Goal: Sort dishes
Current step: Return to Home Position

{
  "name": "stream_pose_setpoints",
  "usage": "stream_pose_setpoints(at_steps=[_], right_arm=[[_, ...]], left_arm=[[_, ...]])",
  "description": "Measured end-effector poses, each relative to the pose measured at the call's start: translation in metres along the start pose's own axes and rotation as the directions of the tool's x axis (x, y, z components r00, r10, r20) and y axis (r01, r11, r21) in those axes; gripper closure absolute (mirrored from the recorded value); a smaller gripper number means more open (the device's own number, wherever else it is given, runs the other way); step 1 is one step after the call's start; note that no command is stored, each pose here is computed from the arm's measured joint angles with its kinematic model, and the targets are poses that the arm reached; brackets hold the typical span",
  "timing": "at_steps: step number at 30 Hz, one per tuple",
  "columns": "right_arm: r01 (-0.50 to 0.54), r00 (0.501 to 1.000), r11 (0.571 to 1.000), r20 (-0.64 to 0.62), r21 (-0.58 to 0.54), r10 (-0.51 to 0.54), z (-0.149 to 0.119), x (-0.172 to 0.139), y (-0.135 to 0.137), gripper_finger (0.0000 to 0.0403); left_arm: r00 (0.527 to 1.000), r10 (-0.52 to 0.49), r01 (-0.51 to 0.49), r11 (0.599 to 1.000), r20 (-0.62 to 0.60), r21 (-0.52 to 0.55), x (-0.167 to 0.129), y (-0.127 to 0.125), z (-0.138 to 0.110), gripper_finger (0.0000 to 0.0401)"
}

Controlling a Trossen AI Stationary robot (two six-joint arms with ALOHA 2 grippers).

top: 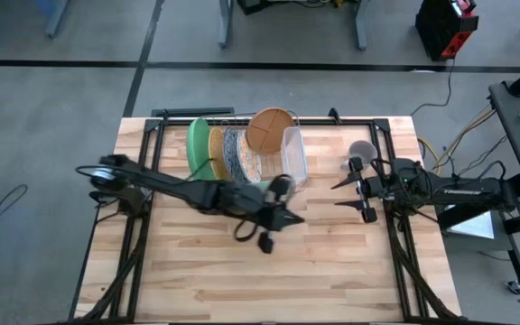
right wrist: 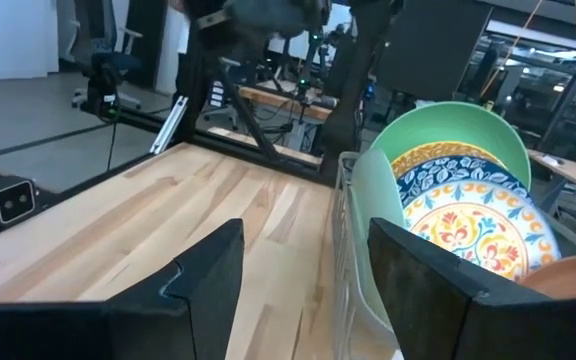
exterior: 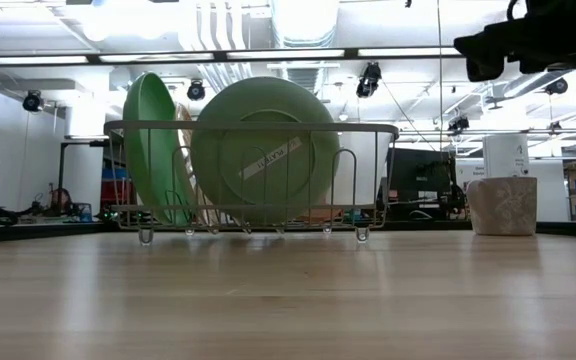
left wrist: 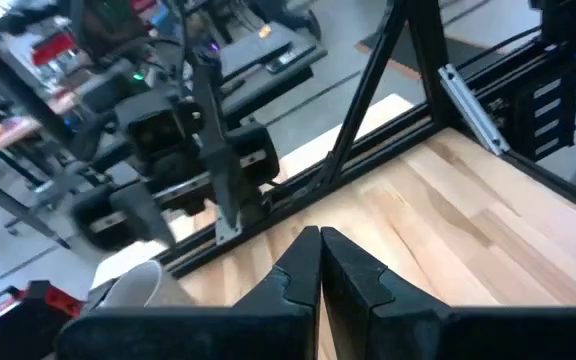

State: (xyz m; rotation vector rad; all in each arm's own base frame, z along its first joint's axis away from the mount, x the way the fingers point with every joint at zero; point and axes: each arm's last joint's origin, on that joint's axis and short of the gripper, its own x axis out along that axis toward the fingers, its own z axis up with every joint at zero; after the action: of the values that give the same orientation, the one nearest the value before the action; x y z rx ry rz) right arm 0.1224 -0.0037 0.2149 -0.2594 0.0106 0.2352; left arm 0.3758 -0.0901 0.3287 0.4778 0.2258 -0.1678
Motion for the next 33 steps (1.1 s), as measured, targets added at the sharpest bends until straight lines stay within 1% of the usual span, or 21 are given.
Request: stream_pose_setpoints(at_steps=[3,7,11,15,17,19,23,26,29,33], right_arm=[[-0.001,1.000,1.000,-0.003,0.006,0.001,-0.002,0.000,0.001,0.0199],[-0.001,1.000,1.000,-0.004,0.005,0.001,-0.003,0.000,0.001,0.0199],[0.000,1.000,1.000,0.001,0.007,0.000,-0.003,0.000,0.001,0.0200],[0.002,1.000,1.000,0.007,0.005,-0.002,-0.002,-0.001,0.001,0.0203],[0.003,1.000,1.000,0.011,0.003,-0.003,-0.002,-0.002,0.001,0.0203],[0.003,1.000,1.000,0.010,-0.001,-0.003,-0.002,-0.002,0.001,0.0203],[-0.001,1.000,1.000,-0.002,-0.003,0.001,-0.007,-0.001,0.002,0.0203],[-0.011,1.000,1.000,-0.004,-0.002,0.011,-0.010,-0.002,0.004,0.0204],[-0.048,0.998,0.999,0.026,-0.001,0.048,-0.009,-0.004,0.006,0.0204],[-0.033,0.996,0.999,0.083,-0.022,0.035,-0.006,-0.011,0.008,0.0204]], left_arm=[[0.998,0.052,-0.051,0.999,0.023,-0.015,-0.034,-0.006,-0.008,0.0401],[0.995,0.101,-0.100,0.993,0.016,-0.061,-0.076,-0.011,-0.027,0.0401],[0.989,0.142,-0.138,0.986,0.043,-0.094,-0.113,-0.010,-0.041,0.0401],[0.981,0.184,-0.178,0.978,0.054,-0.105,-0.145,-0.011,-0.059,0.0401],[0.974,0.221,-0.213,0.970,0.057,-0.118,-0.161,-0.012,-0.069,0.0401],[0.957,0.284,-0.272,0.950,0.063,-0.153,-0.175,-0.012,-0.078,0.0401],[0.917,0.397,-0.382,0.904,0.042,-0.192,-0.194,-0.015,-0.102,0.0401],[0.889,0.457,-0.443,0.872,0.021,-0.209,-0.204,-0.019,-0.118,0.0401],[0.881,0.472,-0.456,0.860,0.017,-0.228,-0.209,-0.024,-0.132,0.0401],[0.876,0.482,-0.457,0.850,0.037,-0.262,-0.213,-0.028,-0.143,0.0401]])
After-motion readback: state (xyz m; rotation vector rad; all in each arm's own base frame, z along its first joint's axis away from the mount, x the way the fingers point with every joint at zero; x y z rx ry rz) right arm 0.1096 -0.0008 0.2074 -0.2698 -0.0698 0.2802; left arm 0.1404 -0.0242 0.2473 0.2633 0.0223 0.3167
